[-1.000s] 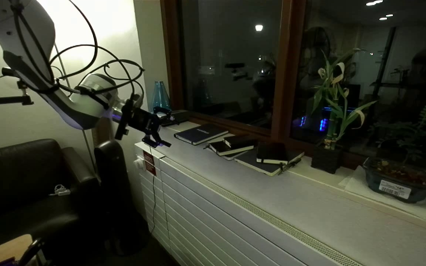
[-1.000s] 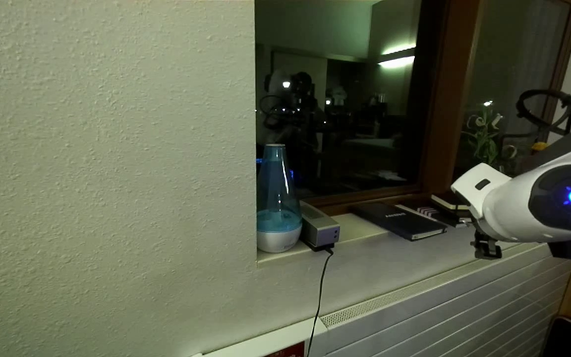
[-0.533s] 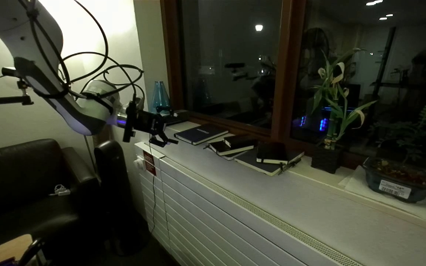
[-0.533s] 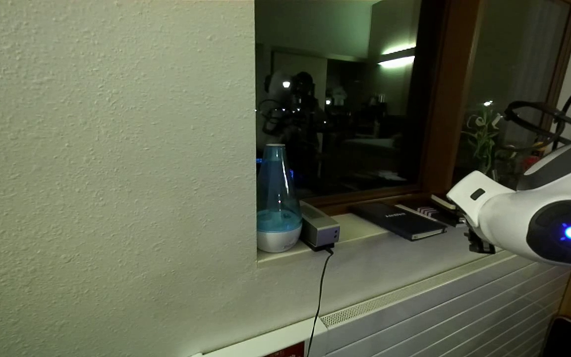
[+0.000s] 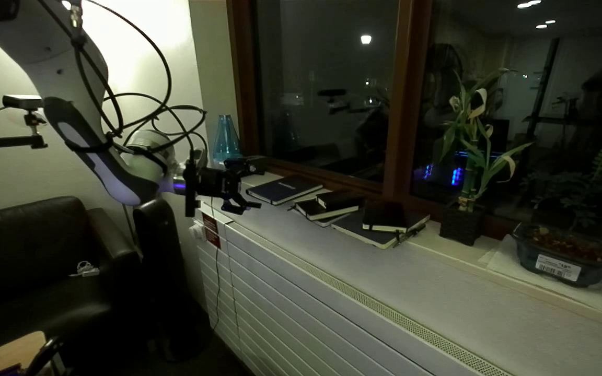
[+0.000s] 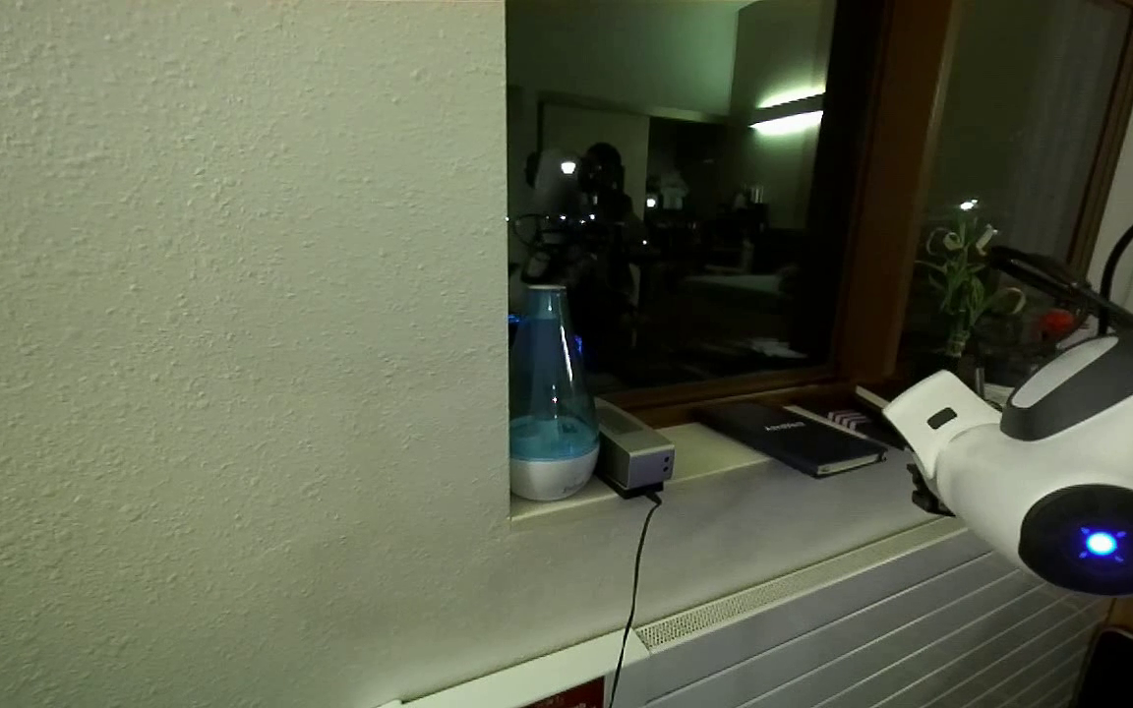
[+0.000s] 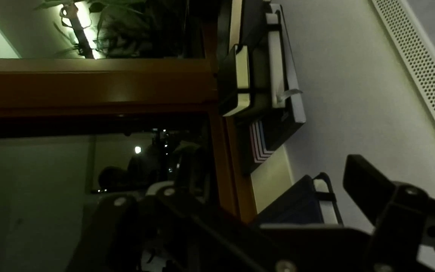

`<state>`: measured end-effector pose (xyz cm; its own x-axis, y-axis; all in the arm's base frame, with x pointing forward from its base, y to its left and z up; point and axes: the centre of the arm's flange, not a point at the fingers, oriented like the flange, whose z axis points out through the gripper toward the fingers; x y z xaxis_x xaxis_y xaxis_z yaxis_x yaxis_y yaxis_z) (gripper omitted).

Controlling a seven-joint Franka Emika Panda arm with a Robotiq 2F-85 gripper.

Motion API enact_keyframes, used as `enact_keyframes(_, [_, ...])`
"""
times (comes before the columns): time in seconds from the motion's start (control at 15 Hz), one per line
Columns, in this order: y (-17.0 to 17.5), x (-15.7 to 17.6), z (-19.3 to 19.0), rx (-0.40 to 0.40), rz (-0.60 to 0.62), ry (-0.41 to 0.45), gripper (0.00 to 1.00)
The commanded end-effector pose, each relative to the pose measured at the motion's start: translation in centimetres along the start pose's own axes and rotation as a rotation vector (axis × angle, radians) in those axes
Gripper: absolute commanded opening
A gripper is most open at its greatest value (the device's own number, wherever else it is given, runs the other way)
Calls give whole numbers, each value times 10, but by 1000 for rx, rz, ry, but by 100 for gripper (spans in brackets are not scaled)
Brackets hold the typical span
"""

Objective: Put the left book on the right book

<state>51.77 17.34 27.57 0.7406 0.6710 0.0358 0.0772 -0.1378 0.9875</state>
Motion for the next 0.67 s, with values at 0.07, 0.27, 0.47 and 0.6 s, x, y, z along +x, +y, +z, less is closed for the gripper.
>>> enact_keyframes(0.07, [-25,10,-2,-88,87,43,100])
enact_keyframes(0.27, [-37,17,-8,-121,102,73,100])
enact_keyframes(0.47, [-41,25,-10,-137,112,81,100])
enact_keyframes(0.6, [-37,31,-6,-151,121,80,100])
